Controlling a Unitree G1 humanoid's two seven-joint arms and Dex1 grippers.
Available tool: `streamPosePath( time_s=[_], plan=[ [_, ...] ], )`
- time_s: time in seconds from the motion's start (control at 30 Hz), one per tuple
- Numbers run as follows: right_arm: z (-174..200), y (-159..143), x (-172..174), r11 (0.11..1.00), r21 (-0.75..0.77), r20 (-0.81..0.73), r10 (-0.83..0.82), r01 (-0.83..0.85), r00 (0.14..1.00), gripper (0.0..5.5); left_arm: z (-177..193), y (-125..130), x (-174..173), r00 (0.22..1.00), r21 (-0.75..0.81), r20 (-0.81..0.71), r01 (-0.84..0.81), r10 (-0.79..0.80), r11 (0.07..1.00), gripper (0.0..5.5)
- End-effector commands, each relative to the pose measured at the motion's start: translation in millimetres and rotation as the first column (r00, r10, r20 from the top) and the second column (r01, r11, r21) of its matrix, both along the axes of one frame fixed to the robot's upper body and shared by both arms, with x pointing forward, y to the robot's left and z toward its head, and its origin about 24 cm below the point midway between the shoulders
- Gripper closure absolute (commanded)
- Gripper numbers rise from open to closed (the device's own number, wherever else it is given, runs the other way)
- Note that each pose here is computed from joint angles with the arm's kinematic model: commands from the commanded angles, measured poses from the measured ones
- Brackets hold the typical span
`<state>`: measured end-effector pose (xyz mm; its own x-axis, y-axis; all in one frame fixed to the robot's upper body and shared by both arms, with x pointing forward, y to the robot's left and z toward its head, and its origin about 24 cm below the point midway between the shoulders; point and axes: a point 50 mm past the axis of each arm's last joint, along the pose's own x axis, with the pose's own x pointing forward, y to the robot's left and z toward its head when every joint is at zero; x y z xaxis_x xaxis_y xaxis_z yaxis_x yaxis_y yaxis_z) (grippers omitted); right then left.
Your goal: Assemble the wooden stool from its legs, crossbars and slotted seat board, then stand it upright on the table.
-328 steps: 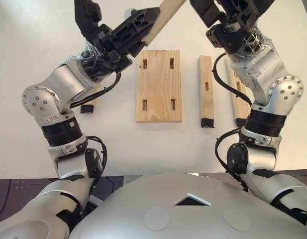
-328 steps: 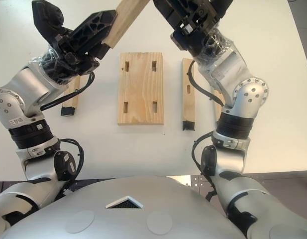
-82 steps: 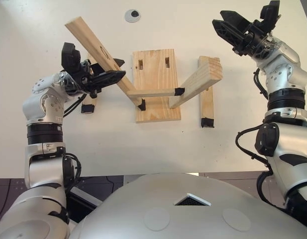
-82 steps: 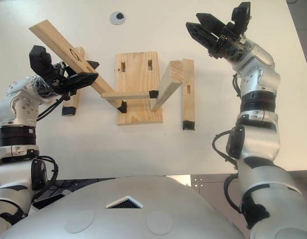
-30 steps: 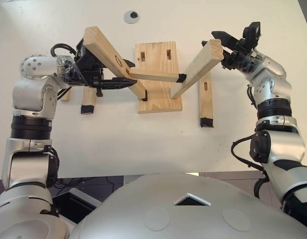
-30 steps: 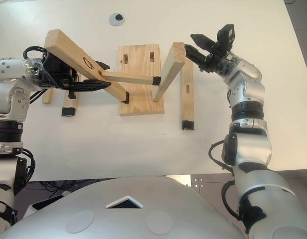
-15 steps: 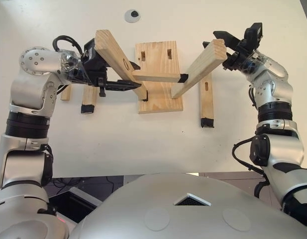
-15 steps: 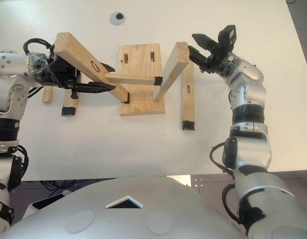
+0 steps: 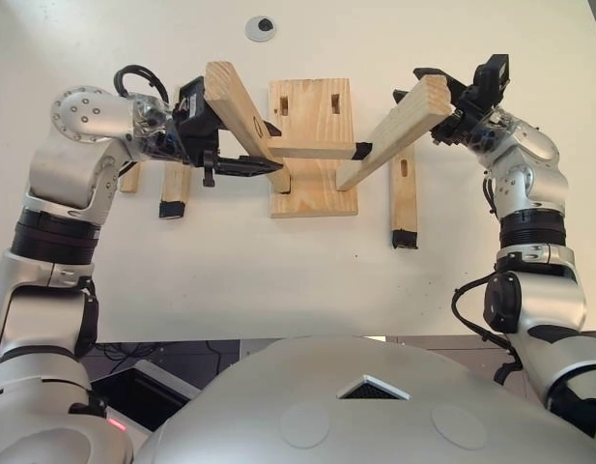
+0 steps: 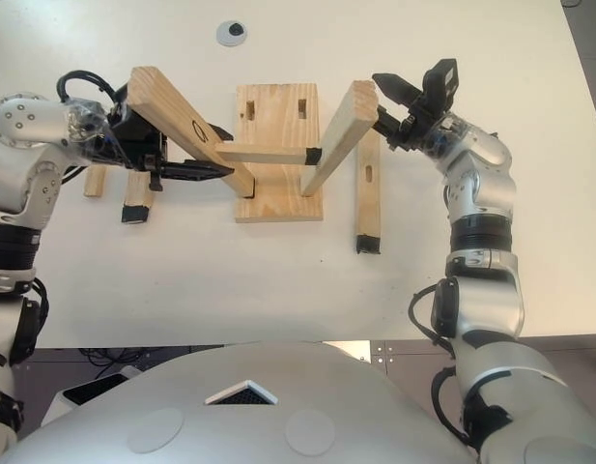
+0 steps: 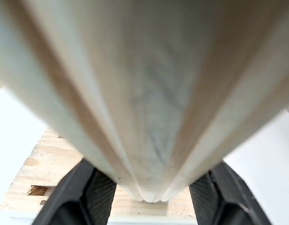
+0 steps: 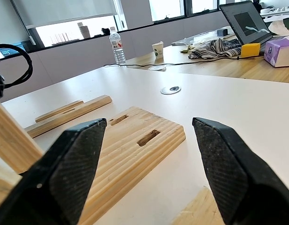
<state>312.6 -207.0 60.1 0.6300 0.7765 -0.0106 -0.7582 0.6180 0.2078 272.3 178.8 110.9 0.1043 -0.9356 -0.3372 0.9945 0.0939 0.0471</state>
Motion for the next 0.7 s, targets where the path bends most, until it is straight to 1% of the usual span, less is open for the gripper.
streamPosePath(
  time_s=[0.03, 0.13, 0.23, 0.3, 0.37, 0.43, 0.5, 0.53, 0.57, 0.63, 0.7],
  plan=[
    [2, 3, -6, 0.999, -0.026, -0.017, 0.021, -0.022, 1.0, 2.11, -186, 61, -111, 0.761, 0.643, -0.518, 0.044, 0.392, 0.765, 3.48],
    [6, 4, -5, 0.999, -0.028, -0.016, 0.031, -0.032, 0.999, 2.11, -197, 65, -121, 0.728, 0.652, -0.542, 0.05, 0.419, 0.757, 3.48],
    [12, 4, -3, 0.999, -0.028, -0.004, 0.034, -0.034, 0.999, 2.11, -190, 61, -105, 0.753, 0.617, -0.522, 0.009, 0.401, 0.787, 3.48],
    [19, 4, -4, 1.0, -0.016, 0.025, 0.015, -0.015, 1.0, 2.11, -172, 55, -70, 0.839, 0.569, -0.404, -0.081, 0.364, 0.818, 3.48],
    [25, 1, -5, 1.0, -0.011, 0.054, -0.005, 0.005, 0.999, 2.11, -142, 49, -38, 0.891, 0.465, -0.273, -0.209, 0.364, 0.86, 3.48],
    [30, -4, -5, 0.999, -0.011, 0.075, -0.034, 0.035, 0.997, 2.11, -95, 49, -18, 0.918, 0.348, -0.188, -0.27, 0.349, 0.898, 3.09],
    [34, -8, -5, 0.998, -0.011, 0.097, -0.067, 0.069, 0.993, 2.11, -60, 52, -9, 0.935, 0.316, -0.139, -0.271, 0.327, 0.909, 2.96],
    [37, -9, -4, 0.995, -0.009, 0.114, -0.093, 0.095, 0.989, 2.11, -48, 56, -6, 0.939, 0.328, -0.116, -0.272, 0.324, 0.905, 2.74],
    [39, -10, -3, 0.992, -0.018, 0.133, -0.12, 0.124, 0.984, 2.11, -39, 59, -4, 0.939, 0.339, -0.097, -0.282, 0.331, 0.898, 2.69],
    [38, -5, -1, 0.989, -0.053, 0.16, -0.131, 0.141, 0.978, 2.11, -31, 59, -3, 0.94, 0.345, -0.09, -0.28, 0.329, 0.896, 2.37],
    [20, 12, 1, 0.986, -0.106, 0.136, -0.116, 0.131, 0.984, 2.11, -40, 52, -5, 0.938, 0.349, -0.1, -0.279, 0.331, 0.895, 2.34]
  ],
)
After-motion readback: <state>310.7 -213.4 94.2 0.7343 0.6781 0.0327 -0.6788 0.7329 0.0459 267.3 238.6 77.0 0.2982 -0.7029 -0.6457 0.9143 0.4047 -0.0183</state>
